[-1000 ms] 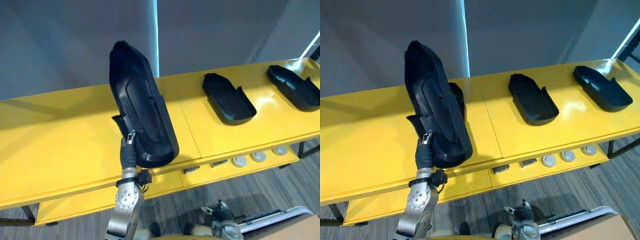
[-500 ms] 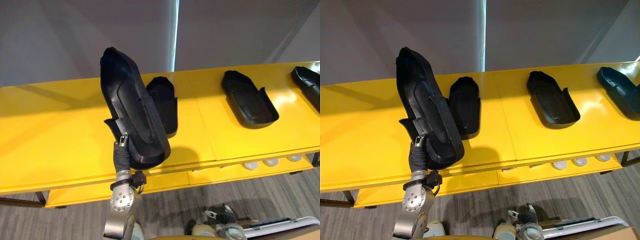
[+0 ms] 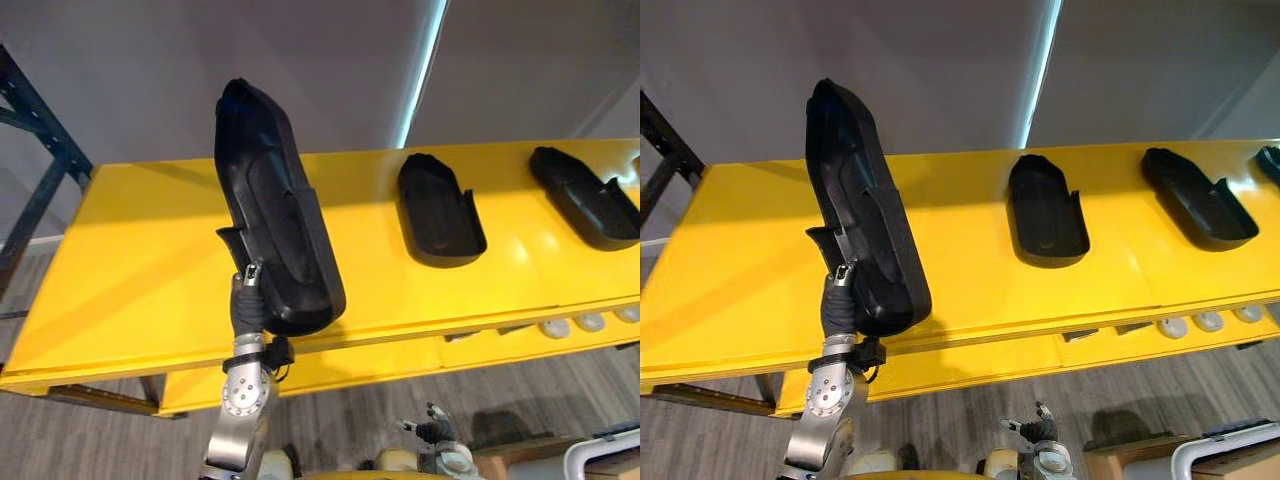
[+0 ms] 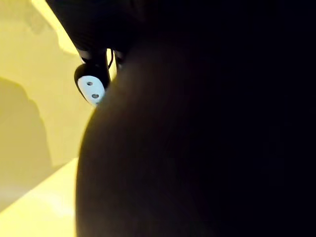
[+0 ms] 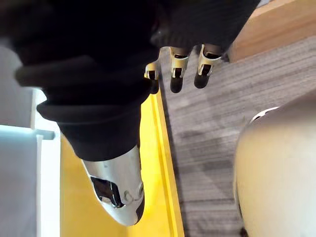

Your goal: Walk over and take plastic housings, then place them on the shelf

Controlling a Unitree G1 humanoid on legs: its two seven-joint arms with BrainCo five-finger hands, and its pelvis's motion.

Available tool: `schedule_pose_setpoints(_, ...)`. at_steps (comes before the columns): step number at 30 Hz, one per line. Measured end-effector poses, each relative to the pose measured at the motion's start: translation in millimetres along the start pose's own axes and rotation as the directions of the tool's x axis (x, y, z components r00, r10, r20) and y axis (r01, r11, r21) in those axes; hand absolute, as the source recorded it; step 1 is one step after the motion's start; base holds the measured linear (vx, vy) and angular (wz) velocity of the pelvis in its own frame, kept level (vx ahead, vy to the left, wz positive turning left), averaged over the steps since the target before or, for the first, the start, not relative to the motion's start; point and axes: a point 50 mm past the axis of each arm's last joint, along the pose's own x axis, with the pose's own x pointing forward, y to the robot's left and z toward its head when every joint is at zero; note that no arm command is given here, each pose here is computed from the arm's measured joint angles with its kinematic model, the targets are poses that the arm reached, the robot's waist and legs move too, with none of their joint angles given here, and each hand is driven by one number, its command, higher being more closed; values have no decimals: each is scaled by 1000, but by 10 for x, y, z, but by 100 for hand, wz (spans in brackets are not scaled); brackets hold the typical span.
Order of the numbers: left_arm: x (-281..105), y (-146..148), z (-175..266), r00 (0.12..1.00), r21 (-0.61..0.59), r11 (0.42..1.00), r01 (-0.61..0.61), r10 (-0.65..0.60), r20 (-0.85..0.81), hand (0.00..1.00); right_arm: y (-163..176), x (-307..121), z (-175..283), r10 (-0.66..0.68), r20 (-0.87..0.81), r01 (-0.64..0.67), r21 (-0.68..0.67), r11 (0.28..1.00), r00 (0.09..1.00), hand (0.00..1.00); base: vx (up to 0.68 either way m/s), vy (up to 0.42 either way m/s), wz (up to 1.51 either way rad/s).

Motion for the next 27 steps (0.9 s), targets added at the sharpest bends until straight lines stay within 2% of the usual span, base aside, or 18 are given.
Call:
schedule_pose_setpoints(6, -6, 10, 41, 1000, 9, 1000, -7, 6, 20, 100, 58, -49, -49, 9, -2, -9, 29, 1000, 1000, 0, -70, -4, 3)
schedule_pose_setpoints(11, -35, 148, -11, 999, 121, 992, -47, 47, 0, 100, 76, -94, -114, 11, -9, -11, 42, 999, 1000, 0, -59, -29, -16)
schedule_pose_setpoints(13, -11, 271, -54, 996, 209, 975, -81, 84, -7, 100, 60, -117, -163, 7, -18, -7, 42, 999, 1000, 0, -13, 10, -17)
schedule_pose_setpoints(15, 38, 420, -188, 991, 324, 941, -102, 125, -52, 100, 41, -138, -226, 14, -33, -13, 38, 999, 999, 0, -3, 6, -3)
schedule_pose_setpoints(19, 148, 665, -322, 974, 465, 874, -140, 207, -95, 100, 38, -143, -240, 24, -35, -23, 24, 999, 999, 0, -18, -4, -1)
schedule_pose_setpoints(27, 299, 1082, -416, 928, 606, 767, -211, 351, -122, 100, 9, -137, -250, 51, -39, -51, 0, 999, 998, 0, -20, -3, -1)
